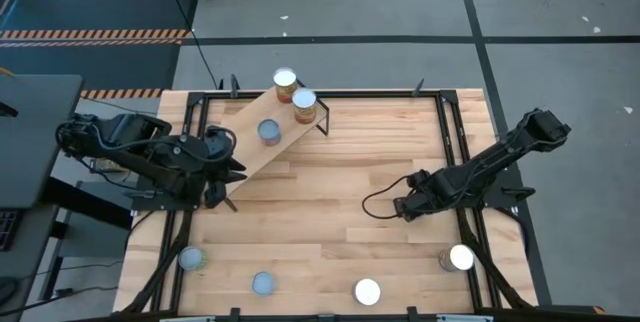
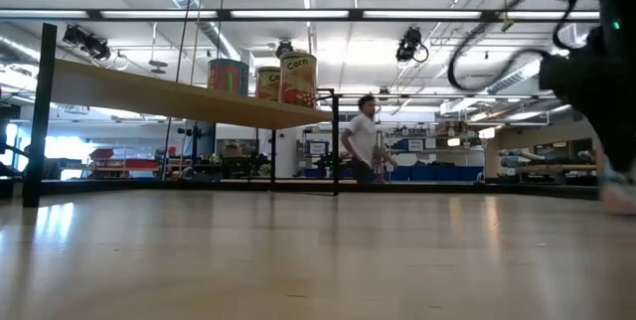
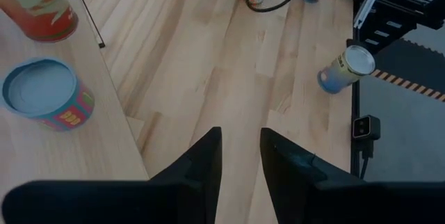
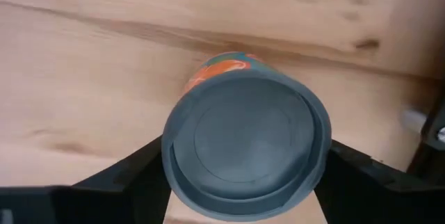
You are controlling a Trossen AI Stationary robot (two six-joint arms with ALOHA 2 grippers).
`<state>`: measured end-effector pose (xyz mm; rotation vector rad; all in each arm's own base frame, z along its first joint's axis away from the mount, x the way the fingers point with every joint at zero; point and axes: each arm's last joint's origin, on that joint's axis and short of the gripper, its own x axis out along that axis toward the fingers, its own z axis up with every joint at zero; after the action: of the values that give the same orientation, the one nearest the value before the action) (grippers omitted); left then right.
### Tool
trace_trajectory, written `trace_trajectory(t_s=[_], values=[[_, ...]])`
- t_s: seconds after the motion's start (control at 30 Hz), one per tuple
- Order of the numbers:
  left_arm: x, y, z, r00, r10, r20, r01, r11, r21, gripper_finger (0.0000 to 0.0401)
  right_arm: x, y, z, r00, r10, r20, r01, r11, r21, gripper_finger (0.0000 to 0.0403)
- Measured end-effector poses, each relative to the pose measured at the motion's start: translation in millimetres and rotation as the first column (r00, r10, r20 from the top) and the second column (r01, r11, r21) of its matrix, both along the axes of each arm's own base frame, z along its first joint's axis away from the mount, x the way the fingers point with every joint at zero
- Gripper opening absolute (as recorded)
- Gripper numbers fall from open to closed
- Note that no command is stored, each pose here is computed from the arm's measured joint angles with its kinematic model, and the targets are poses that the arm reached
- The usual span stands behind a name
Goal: Pick and place cans onto a shelf
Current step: Put the canned oranges on the shelf
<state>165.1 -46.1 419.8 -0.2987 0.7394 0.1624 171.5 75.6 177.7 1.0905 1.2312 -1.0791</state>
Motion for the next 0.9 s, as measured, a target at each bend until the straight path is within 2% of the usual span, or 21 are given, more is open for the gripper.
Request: trace_trajectory(t_s=[0.13, 0.27, 0.47, 0.57, 0.7, 0.9], values=[[0, 0, 0, 1.0, -0.01, 0.0, 0.01, 1.0, 0.01, 0.0105, 24, 0, 36, 0.989, 0.098, 0.109, -0.091, 0.994, -0.063, 0.029], [0, 0, 0, 1.0, -0.013, 0.004, 0.013, 1.0, 0.012, 0.0105, 61, -4, 80, 0.953, 0.215, 0.212, -0.185, 0.971, -0.152, 0.029], [0, 0, 1, 1.0, -0.014, 0.008, 0.014, 1.0, 0.011, 0.0105, 138, -14, 129, 0.879, 0.426, 0.216, -0.366, 0.892, -0.266, 0.029], [-2, 0, 2, 0.999, -0.032, 0.008, 0.033, 0.999, -0.012, 0.0105, 173, -22, 145, 0.825, 0.531, 0.193, -0.459, 0.828, -0.321, 0.029], [-9, -1, 4, 0.996, -0.084, 0.011, 0.084, 0.991, -0.103, 0.0105, 206, -31, 161, 0.746, 0.642, 0.178, -0.545, 0.742, -0.39, 0.029], [-26, 3, 12, 0.994, -0.094, 0.055, 0.101, 0.981, -0.163, 0.0105, 239, -36, 166, 0.617, 0.784, 0.071, -0.65, 0.558, -0.516, 0.0289]])
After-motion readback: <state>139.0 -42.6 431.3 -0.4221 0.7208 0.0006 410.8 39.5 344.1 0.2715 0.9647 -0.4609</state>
